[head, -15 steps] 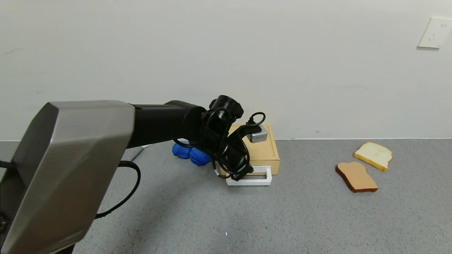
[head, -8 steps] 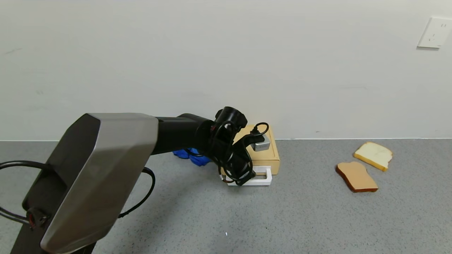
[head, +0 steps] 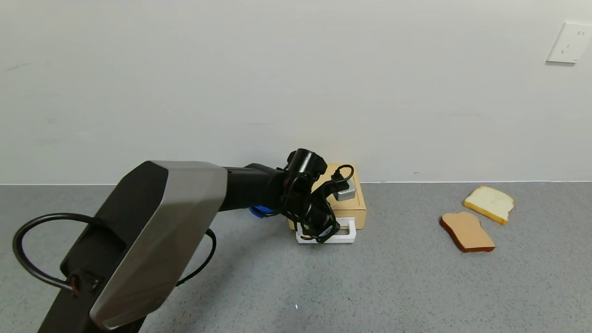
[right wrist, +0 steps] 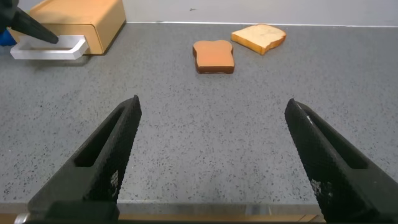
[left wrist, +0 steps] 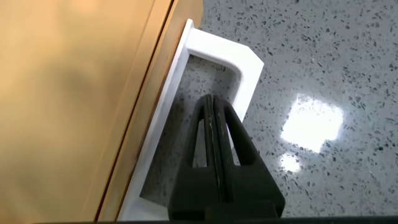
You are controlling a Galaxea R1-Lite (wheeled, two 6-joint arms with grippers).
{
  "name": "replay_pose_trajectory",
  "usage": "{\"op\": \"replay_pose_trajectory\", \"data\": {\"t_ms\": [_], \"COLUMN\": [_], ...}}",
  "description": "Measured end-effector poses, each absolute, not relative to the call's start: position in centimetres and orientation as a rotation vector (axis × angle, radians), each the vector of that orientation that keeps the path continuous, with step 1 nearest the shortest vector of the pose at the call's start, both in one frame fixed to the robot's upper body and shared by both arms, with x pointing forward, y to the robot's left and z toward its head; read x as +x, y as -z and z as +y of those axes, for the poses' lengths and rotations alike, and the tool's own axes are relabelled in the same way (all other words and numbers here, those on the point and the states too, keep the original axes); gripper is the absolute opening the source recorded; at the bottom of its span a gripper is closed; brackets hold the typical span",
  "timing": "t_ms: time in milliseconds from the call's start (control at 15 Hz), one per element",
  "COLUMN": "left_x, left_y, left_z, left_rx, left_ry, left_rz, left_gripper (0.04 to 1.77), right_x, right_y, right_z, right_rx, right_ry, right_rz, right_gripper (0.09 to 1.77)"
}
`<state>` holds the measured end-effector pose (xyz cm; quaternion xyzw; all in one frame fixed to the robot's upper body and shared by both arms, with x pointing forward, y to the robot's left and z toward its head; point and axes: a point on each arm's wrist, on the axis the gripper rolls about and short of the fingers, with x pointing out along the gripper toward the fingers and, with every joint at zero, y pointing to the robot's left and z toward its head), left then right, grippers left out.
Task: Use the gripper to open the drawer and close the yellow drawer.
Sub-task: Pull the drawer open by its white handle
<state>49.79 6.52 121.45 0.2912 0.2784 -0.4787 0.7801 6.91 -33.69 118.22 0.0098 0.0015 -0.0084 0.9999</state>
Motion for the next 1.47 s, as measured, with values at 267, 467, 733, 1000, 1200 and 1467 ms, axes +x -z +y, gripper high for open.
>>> {"op": "replay_pose_trajectory", "data": {"t_ms": [267, 467, 733, 1000, 1200, 1467], "left_x": [50.3, 50.6, 50.7, 50.6, 50.5, 49.9], "left_y": [-120.4, -119.8, -119.0, -118.6, -118.5, -118.3], "left_z": [6.2, 6.1, 5.9, 5.7, 5.6, 5.4], "left_rx": [0.623, 0.615, 0.614, 0.612, 0.602, 0.585], "left_ry": [1.027, 1.022, 1.027, 1.03, 1.032, 1.037], "left_rz": [0.584, 0.582, 0.598, 0.606, 0.622, 0.661], "left_gripper": [0.11, 0.11, 0.11, 0.11, 0.11, 0.11], "right_x": [6.9, 6.9, 6.9, 6.9, 6.9, 6.9], "right_y": [-118.2, -118.2, -118.2, -118.2, -118.2, -118.2], "right_z": [-33.7, -33.7, -33.7, -33.7, -33.7, -33.7], "right_rx": [0.02, 0.02, 0.02, 0.02, 0.02, 0.02], "right_ry": [0.017, 0.016, 0.017, 0.017, 0.018, 0.017], "right_rz": [0.003, 0.003, 0.003, 0.003, 0.003, 0.003], "right_gripper": [1.7, 1.7, 1.7, 1.7, 1.7, 1.7]}}
